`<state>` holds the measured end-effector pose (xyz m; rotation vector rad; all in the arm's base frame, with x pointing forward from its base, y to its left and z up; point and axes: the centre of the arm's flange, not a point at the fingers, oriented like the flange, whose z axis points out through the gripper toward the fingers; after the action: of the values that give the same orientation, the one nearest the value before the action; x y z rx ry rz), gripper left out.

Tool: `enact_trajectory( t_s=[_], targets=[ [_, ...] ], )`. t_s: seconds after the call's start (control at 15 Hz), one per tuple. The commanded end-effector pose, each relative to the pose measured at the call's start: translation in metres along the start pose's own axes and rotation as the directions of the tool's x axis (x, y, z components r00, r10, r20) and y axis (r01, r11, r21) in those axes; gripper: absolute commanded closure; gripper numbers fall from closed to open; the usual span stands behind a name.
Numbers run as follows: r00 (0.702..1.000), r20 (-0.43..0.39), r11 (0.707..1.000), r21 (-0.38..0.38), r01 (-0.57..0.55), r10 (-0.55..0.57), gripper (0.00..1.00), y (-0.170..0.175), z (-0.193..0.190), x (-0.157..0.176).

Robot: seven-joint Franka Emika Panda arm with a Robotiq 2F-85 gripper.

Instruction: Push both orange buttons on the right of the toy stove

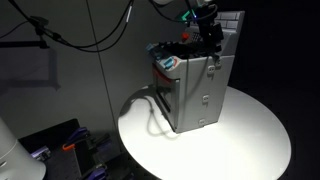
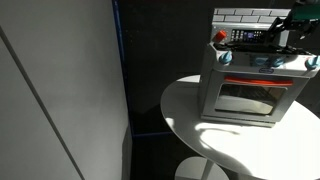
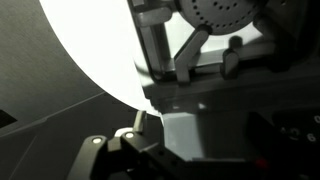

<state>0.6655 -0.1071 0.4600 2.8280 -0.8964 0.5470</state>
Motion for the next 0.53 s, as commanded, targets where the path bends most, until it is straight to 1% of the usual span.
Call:
enact_trajectory(
  t_s=[0.0,0.47],
  targets=[
    [0.999,-0.036,1.000,-0.013,-0.004,0.003,0.00,-0.004,-0.003,0.011],
    [0.998,0.057,0.999,0.023,0.032,-0.034,0.00,0.006,-0.023,-0.004]
  ],
)
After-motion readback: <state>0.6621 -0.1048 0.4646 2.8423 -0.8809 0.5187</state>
